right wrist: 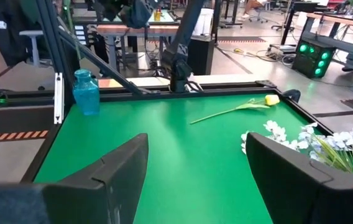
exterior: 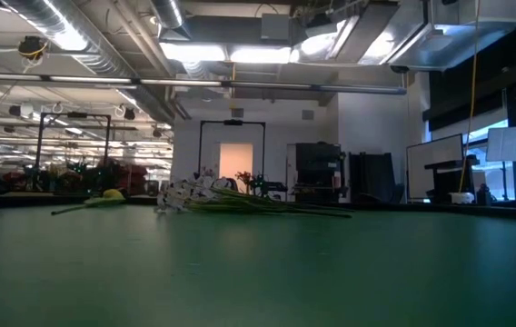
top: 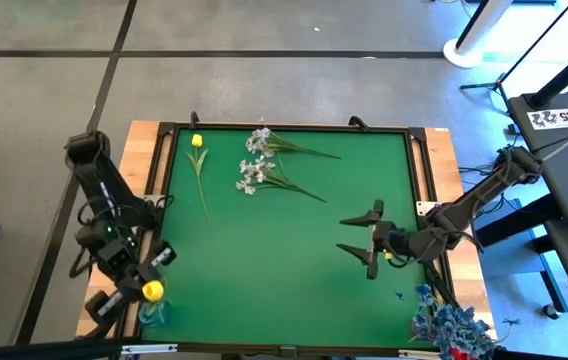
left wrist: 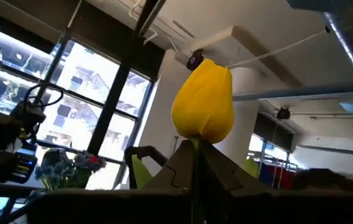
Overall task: Sort flowers into vase by color
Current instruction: Put the bottom yellow flower into the blue vase
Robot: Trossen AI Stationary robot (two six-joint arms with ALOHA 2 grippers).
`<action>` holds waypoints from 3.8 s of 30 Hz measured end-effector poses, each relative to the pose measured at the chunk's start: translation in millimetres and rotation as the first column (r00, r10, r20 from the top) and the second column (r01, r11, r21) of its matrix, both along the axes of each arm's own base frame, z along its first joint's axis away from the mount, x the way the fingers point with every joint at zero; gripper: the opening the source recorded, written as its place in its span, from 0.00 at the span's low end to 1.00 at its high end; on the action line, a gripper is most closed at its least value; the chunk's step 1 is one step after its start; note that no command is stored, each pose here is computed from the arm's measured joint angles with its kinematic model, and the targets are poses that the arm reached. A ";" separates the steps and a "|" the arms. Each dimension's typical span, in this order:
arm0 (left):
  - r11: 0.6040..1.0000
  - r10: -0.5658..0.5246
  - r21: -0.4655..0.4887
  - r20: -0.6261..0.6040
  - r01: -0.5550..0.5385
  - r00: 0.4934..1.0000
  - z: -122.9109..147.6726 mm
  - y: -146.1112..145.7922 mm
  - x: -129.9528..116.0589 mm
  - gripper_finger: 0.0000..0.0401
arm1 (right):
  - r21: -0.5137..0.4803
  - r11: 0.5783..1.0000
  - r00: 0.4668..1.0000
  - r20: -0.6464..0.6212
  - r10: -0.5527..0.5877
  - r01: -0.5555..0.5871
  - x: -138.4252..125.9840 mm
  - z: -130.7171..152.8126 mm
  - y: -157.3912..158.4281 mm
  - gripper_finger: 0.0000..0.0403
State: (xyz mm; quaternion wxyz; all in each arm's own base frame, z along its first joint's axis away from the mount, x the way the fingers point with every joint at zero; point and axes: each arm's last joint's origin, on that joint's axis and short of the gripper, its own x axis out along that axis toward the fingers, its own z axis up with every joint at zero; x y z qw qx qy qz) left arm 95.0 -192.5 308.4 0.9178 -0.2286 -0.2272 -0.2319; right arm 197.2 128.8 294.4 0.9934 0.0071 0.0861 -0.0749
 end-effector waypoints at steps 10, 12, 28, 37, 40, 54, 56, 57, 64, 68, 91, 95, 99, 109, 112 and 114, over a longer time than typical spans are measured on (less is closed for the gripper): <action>0.996 0.056 0.067 -0.016 -0.055 0.998 -12.8 -18.2 -15.7 0.01 | -0.011 1.000 1.000 -0.017 -0.001 0.001 3.6 -5.0 2.8 0.67; 0.995 0.075 0.075 -0.040 -0.071 0.996 -11.6 -18.1 -23.1 0.01 | -0.010 1.000 1.000 -0.017 -0.001 0.001 3.6 -5.0 2.8 0.67; 0.923 0.299 0.308 -0.194 -0.231 0.934 -35.8 -33.7 -38.7 0.02 | 0.006 1.000 1.000 -0.014 -0.003 0.003 3.6 -5.0 2.8 0.67; 0.908 0.381 0.325 -0.378 -0.264 0.844 -27.7 -21.0 -71.5 0.23 | 0.008 1.000 1.000 -0.014 -0.004 0.004 3.6 -5.1 2.8 0.67; 0.908 0.387 0.327 -0.426 -0.260 0.818 -22.5 -13.7 -80.1 0.30 | 0.008 1.000 1.000 -0.014 -0.004 0.004 3.6 -5.1 2.8 0.67; 0.953 0.198 0.296 -0.442 -0.066 0.875 25.2 21.4 -113.2 0.36 | 0.011 1.000 1.000 -0.016 0.011 -0.011 3.6 -5.0 3.2 0.67; 0.950 0.216 0.300 -0.440 -0.084 0.871 22.2 19.0 -110.5 0.36 | 0.013 1.000 1.000 -0.018 0.022 -0.022 3.6 -5.1 3.5 0.67; 0.955 0.212 0.284 -0.448 -0.086 0.869 21.4 17.9 -110.1 0.36 | 0.014 1.000 0.999 -0.019 0.027 -0.027 3.6 -5.2 3.7 0.67; 0.953 0.225 0.288 -0.445 -0.099 0.867 2.7 -2.6 -112.7 0.36 | 0.010 1.000 0.999 -0.026 0.030 -0.030 3.5 -5.9 3.6 0.67; 0.949 0.240 0.295 -0.441 -0.113 0.865 -16.2 -17.0 -113.1 0.36 | 0.004 1.000 0.999 -0.038 0.029 -0.029 3.2 -7.1 3.4 0.67; 0.967 0.130 0.251 -0.650 0.051 0.749 -78.6 -17.2 -49.0 0.31 | 0.014 0.999 0.999 -0.045 0.030 -0.029 2.9 -7.9 3.3 0.67; 0.966 0.116 0.247 -0.671 0.074 0.733 -67.9 -1.6 -41.6 0.31 | 0.010 0.999 0.998 -0.060 0.032 -0.032 2.5 -9.6 3.1 0.67; 0.976 0.042 0.183 -0.698 0.121 0.715 -54.2 17.3 -43.4 0.31 | 0.025 0.999 0.997 -0.069 0.038 -0.036 2.2 -10.7 3.2 0.67; 0.980 -0.193 -0.117 -0.777 0.164 0.599 -41.9 36.2 -48.4 0.31 | 0.045 0.999 0.994 -0.109 0.023 -0.018 0.8 -15.8 2.0 0.67; 0.971 -0.228 -0.146 -0.790 0.187 0.569 -42.6 35.3 -49.6 0.31 | 0.027 1.000 0.994 -0.113 -0.002 0.005 0.4 -16.6 1.0 0.67; 0.957 -0.282 -0.195 -0.803 0.217 0.524 -42.8 34.0 -51.3 0.31 | 0.016 1.000 0.994 -0.109 -0.022 0.024 0.3 -16.5 0.4 0.67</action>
